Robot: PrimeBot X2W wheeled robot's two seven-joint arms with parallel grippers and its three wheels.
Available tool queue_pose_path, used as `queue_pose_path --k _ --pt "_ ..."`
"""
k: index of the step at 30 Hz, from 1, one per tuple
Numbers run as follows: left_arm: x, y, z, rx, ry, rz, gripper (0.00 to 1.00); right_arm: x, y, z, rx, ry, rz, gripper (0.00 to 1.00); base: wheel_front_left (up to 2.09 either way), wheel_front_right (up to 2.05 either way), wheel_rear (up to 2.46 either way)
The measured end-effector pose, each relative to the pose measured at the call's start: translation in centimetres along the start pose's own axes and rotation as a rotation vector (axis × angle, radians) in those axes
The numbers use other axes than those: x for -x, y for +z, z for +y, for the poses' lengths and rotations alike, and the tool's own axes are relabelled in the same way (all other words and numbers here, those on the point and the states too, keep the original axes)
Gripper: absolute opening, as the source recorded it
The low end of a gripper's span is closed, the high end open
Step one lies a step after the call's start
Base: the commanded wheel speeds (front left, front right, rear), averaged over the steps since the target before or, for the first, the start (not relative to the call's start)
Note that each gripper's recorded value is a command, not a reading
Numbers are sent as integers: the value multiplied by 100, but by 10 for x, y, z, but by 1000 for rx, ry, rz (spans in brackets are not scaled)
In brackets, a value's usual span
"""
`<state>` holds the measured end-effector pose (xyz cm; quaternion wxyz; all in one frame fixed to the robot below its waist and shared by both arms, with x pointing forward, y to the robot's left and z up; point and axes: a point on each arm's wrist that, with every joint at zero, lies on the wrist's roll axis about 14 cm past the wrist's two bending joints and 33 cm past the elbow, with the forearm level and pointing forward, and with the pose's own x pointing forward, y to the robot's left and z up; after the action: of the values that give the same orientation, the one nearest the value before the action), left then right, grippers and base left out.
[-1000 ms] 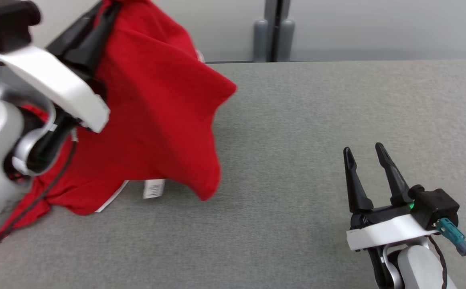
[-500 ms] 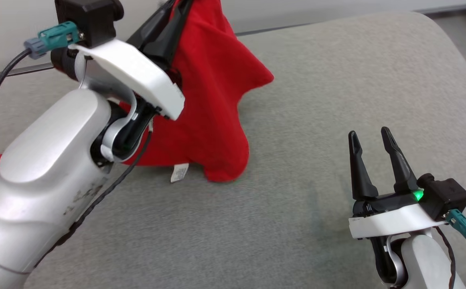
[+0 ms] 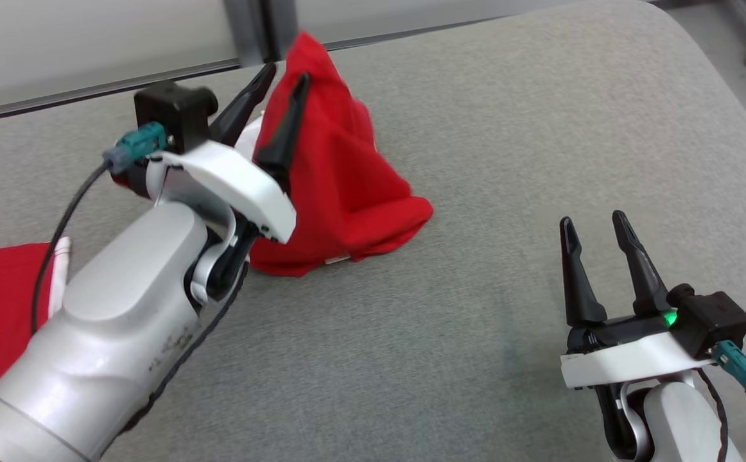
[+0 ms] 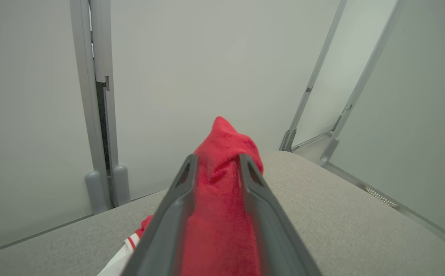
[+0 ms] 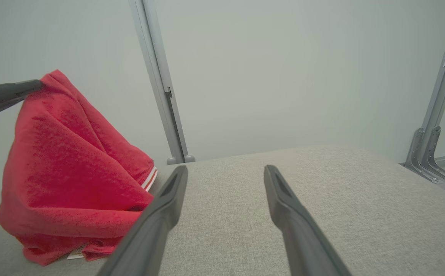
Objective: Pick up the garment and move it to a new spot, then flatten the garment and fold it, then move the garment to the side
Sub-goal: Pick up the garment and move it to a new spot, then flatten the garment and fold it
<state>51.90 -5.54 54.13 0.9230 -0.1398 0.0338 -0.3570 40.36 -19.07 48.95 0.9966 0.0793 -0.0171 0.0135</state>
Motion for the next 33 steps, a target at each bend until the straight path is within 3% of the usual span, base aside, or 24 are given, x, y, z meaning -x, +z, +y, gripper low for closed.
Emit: queue_pose_path --k 6,13,17,23,28,33 --pt "46 -12 32 -14 120 18 100 -8 -6 28 6 85 10 100 0 0 0" --pt "125 16 74 -85 308 -69 100 -12 -11 67 12 196 20 100 0 0 0" --pt "177 28 85 -140 411 -124 100 -13 -8 86 14 250 10 100 0 0 0" --pt "244 27 90 -136 573 -193 100 -10 -5 107 10 304 2 100 0 0 0" --pt "271 17 87 -112 623 -210 100 -9 -7 117 17 334 7 100 0 0 0" --pt "271 15 88 -121 619 -214 100 -9 -15 126 31 366 29 100 0 0 0"
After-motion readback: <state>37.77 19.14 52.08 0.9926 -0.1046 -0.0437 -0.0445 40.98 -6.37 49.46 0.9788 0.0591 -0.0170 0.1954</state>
